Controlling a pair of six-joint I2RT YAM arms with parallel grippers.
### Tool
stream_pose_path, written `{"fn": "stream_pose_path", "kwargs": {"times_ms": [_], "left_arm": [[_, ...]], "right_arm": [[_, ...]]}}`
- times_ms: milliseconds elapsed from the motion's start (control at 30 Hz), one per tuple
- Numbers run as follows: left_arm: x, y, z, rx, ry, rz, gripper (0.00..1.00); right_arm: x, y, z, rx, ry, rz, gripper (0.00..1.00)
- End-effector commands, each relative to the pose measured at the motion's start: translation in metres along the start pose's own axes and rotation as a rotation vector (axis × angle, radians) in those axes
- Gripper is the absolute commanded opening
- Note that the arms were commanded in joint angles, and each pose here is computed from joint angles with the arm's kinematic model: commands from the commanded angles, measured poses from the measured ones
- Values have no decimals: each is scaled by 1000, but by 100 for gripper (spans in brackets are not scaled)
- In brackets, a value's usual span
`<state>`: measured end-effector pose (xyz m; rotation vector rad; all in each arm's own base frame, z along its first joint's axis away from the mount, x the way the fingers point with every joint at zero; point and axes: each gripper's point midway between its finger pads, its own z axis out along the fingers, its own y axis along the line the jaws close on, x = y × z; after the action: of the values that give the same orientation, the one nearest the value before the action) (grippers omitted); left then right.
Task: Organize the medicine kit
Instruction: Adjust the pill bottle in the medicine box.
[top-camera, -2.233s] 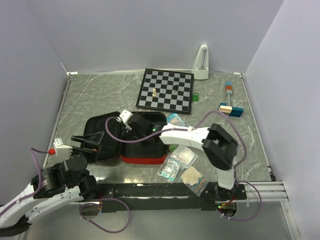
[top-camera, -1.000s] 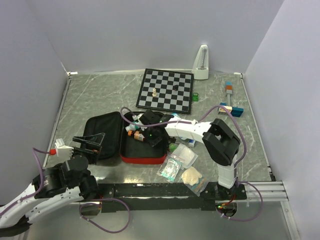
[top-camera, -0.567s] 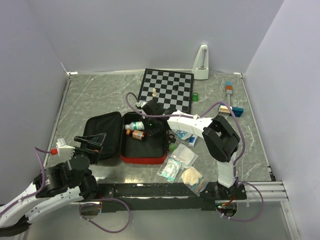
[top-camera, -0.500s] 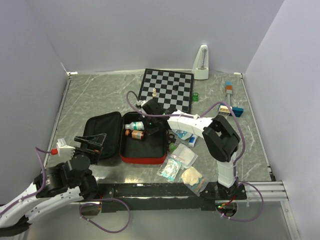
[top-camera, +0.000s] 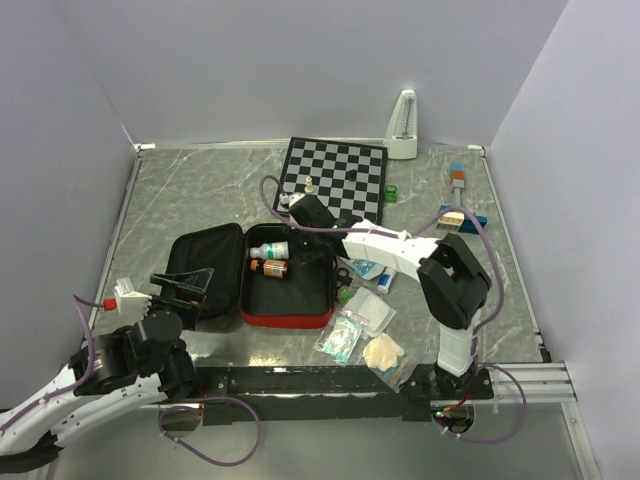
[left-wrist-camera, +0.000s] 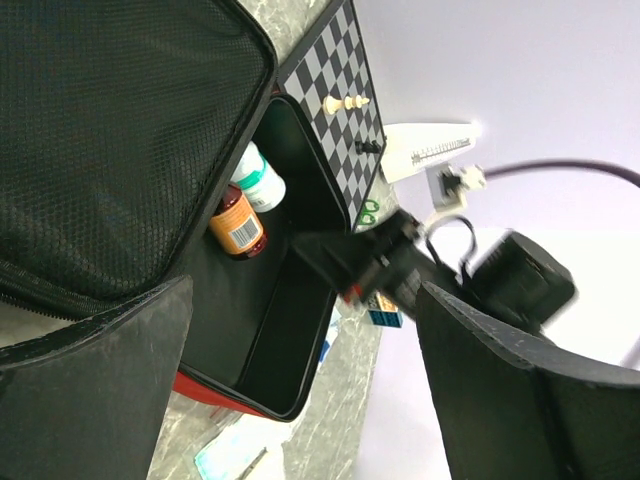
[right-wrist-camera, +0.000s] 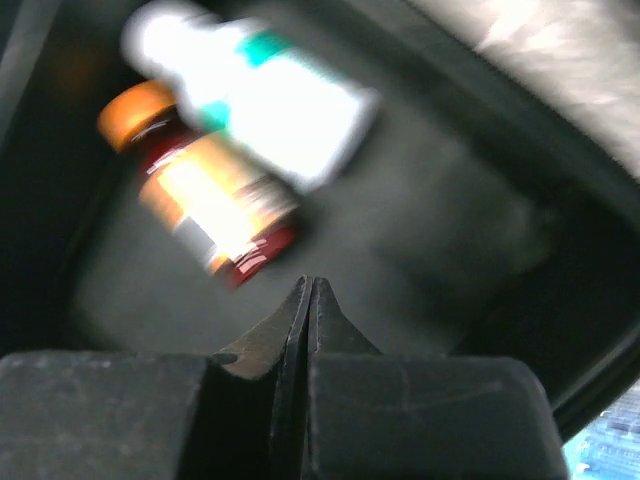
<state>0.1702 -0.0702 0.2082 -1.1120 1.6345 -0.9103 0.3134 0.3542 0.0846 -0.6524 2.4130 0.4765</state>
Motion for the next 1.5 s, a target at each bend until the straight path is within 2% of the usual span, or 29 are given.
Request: {"fn": "stream_pose_path", "kwargs": {"times_ms": [0,100,200,433,700,833,967,1033,1167,1333,1400,1433,1467], "left_arm": [[-5,-5,-2,23,-11,-15,96],[-4,-7,-1,30,-12,-4,96],[0,-8,1,27,-8,3,96],[7,-11,3,8,10,28,96],[9,-7,3,2,17,22,96],[10,-6,4,4,17,27,96],[9,-6,3,1,15,34,96],[8,-6,3,5,13,41,96],[9,-9,5,25,2,64,96],[7,-10,6,35,-10,68,96],[8,-9,6,34,-10,63,96],[9,-7,7,32,-8,61,96],[11,-6,9,30,-6,59,96]], "right_arm": [[19,60,-38,-197,54,-151,0],[59,76,-31,-257,181,-205,0],[75,77,-16,-252,237,-177,0],[49,41,23,-84,172,2,0],[16,38,39,-54,91,24,0],[16,43,32,-97,68,22,0],[32,37,1,-62,94,3,1],[39,27,-20,-22,78,10,14],[29,14,-69,14,-54,38,39],[5,-5,-139,73,-246,106,52],[9,-34,-155,205,-287,168,59],[17,-53,-159,286,-293,209,68],[27,-70,-159,348,-279,256,73]]}}
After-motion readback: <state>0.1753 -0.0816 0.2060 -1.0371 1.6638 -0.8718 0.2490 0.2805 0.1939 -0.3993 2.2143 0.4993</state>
